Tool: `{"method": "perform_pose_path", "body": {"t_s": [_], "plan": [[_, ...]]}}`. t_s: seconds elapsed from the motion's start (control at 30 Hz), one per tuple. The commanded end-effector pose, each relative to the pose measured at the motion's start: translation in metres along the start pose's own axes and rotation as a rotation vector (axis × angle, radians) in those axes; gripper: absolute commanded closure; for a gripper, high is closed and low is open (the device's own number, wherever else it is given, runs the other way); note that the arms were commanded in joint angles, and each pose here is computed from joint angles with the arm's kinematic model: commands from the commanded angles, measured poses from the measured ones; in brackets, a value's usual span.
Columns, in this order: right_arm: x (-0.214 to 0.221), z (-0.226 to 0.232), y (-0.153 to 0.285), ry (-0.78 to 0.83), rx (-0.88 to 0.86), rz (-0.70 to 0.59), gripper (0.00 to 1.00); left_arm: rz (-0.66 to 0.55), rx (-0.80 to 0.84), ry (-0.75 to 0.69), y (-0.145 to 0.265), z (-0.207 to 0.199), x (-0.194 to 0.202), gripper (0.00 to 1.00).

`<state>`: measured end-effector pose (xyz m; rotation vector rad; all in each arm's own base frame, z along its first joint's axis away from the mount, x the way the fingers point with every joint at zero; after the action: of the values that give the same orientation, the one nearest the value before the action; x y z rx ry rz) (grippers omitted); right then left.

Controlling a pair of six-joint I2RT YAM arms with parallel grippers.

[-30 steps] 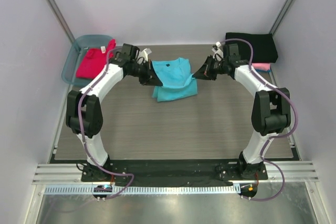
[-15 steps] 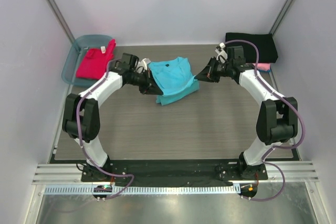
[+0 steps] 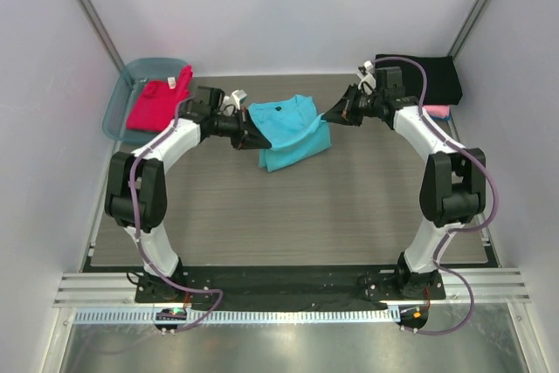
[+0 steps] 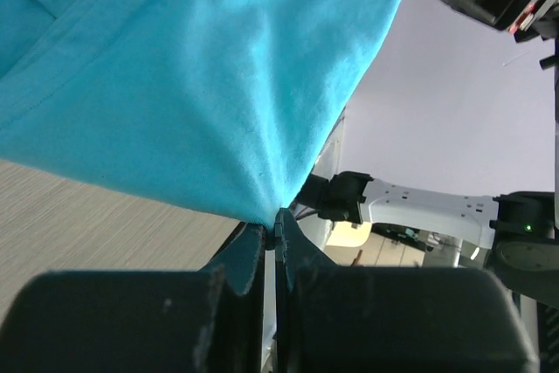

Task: Fold and stack the t-shirts
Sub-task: Fold the tshirt

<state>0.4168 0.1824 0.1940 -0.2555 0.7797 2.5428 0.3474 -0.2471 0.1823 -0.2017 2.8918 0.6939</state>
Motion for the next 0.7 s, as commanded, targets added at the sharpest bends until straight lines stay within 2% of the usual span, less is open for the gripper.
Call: {"method": "perform_pose_path", "body": {"t_s": [0.0,0.17,0.4,0.47,0.67], "plan": [[-0.033,0.025,-0.003,0.058,-0.076,-0.062,0.99,0.012,0.072,0.002,-0.004,-0.005,-0.004,1.0],[-0.052,0.012,-0.029,0.049,-0.075,-0.053,0.99,-0.013,0.072,-0.03,-0.005,-0.002,-0.025,1.0],[-0.089,0.005,-0.063,0.073,-0.093,-0.072,0.99,-0.072,-0.001,-0.047,0.007,0.032,-0.064,1.0],[-0.091,-0.007,-0.081,0.065,-0.084,-0.059,0.99,-0.075,-0.011,-0.054,0.005,0.04,-0.072,1.0],[-0.11,-0.005,-0.117,0.124,-0.112,-0.079,0.99,-0.074,-0.051,-0.081,-0.008,0.06,-0.094,1.0]]}}
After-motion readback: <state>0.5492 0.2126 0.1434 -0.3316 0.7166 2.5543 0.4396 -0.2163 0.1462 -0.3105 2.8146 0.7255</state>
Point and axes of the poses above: each gripper's point midway between its finger pads, its own y axis back along the fingers, its own z axis along the line the jaws close on, x = y × z, the point moved 1 cm from there along y, back along the fingers, and after that the axes turned 5 degrees about -y, right-handed, at the moved point
